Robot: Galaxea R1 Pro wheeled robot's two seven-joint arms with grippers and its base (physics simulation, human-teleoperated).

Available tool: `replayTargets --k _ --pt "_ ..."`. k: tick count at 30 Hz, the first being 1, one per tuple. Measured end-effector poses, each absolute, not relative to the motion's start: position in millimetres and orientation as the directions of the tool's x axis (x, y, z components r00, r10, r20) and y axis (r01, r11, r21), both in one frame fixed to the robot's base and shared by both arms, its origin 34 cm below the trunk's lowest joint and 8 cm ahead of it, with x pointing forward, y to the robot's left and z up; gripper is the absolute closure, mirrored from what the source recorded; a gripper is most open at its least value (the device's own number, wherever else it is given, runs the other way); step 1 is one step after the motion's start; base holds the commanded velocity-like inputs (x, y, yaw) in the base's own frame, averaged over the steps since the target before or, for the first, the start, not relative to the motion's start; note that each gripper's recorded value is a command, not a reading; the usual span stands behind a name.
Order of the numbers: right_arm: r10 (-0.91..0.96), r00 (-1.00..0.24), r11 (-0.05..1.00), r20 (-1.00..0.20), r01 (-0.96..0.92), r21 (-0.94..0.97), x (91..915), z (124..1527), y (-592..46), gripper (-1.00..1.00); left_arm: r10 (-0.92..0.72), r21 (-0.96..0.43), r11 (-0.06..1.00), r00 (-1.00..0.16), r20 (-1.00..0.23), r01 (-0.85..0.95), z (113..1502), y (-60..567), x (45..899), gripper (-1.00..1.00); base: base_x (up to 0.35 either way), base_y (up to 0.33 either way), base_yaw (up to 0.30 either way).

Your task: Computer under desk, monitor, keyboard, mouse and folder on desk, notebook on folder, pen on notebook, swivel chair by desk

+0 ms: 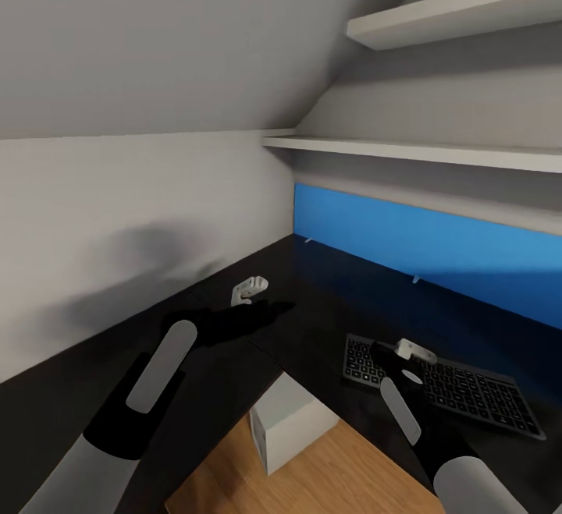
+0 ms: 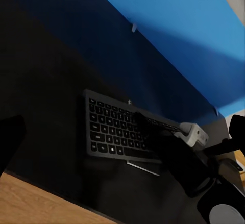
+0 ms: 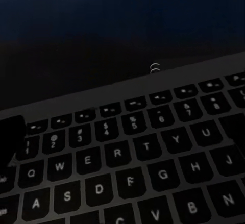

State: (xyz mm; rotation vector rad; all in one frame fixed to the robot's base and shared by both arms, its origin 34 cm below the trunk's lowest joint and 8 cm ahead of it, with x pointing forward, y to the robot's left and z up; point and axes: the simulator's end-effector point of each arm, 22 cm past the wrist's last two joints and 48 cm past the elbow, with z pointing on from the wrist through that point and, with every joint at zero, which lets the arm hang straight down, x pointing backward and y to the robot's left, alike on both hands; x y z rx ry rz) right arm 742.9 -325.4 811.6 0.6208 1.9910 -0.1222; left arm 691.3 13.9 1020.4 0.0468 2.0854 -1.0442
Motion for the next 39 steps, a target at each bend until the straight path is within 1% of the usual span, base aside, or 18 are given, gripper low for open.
replayTargets --k 7,29,33,39 --pt "0.373 -0.363 0.862 -0.854 0.476 0.175 742.8 811.7 -326.1 -1.00 -0.292 -0.662 0.660 -0.690 -0.662 0.355 1020.2 13.3 691.0 -1.00 0.000 0.000 -0.103" --pt "0.370 -0.361 0.867 -0.856 0.466 0.179 745.9 813.8 -321.2 -1.00 -0.292 -0.661 0.661 -0.689 -0.663 0.356 1020.4 13.4 691.0 -1.00 0.000 0.000 -0.003" --pt "0.366 -0.313 0.866 -0.877 0.460 0.197 782.4 855.6 -327.0 -1.00 -0.292 -0.661 0.659 -0.688 -0.664 0.359 1021.6 12.9 690.7 -1.00 0.000 0.000 0.000" --pt "0.345 -0.376 0.846 -0.860 0.521 0.112 827.4 873.4 -363.5 -1.00 -0.283 -0.658 0.657 -0.688 -0.669 0.369 1022.6 9.2 688.0 -1.00 0.000 0.000 0.000"
